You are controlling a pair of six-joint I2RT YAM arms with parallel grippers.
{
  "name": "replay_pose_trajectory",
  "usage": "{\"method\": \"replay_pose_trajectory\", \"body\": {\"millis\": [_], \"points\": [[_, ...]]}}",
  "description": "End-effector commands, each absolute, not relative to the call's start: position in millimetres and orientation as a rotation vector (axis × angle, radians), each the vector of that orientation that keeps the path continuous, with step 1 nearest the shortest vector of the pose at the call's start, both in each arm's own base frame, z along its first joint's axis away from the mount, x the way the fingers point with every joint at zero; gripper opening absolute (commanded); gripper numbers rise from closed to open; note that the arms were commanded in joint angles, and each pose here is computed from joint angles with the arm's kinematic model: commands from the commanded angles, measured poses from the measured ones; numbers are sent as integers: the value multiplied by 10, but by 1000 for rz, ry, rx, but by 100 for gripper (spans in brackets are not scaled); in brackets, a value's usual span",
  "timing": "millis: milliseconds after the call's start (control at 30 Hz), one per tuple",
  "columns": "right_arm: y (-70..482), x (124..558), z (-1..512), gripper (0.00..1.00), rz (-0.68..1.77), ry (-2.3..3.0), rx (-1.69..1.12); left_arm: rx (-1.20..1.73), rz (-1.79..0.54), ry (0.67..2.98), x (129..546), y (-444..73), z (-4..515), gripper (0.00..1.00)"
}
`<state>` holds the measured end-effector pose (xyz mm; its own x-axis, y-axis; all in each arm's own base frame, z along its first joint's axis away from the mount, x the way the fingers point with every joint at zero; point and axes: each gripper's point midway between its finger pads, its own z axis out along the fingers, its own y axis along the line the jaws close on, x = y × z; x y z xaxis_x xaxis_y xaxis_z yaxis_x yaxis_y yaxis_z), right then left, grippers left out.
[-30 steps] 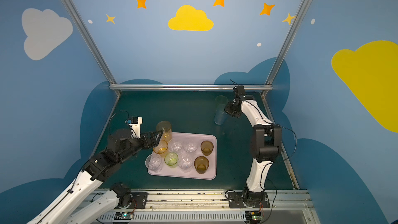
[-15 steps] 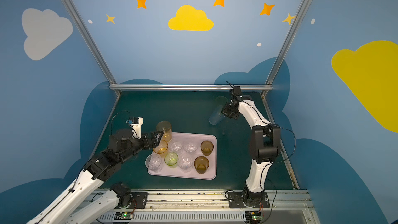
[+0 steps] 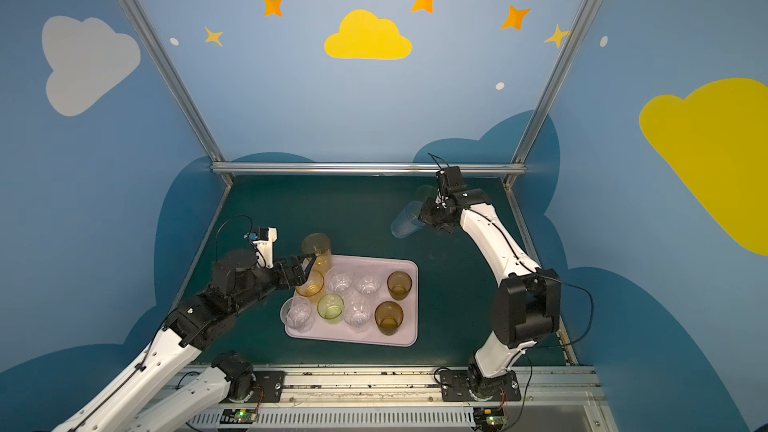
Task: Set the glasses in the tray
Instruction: 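Close the right gripper on the frosted blue glass rim and lift it, then carry the frosted blue glass over the tray with the right gripper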
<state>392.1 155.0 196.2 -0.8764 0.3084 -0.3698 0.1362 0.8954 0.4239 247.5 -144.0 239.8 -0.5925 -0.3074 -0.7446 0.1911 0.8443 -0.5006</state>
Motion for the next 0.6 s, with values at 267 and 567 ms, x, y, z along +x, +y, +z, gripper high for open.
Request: {"method": "replay_pose_trajectory", "body": {"millis": [267,567], "points": [[1702,3583,2524,0,601,2482,201,-90,-731,2088,2484,-1497,2456,100],[1703,3311,2616,0,552,2478,136,-97,-764,2104,2451,-1527,2443,100]]}}
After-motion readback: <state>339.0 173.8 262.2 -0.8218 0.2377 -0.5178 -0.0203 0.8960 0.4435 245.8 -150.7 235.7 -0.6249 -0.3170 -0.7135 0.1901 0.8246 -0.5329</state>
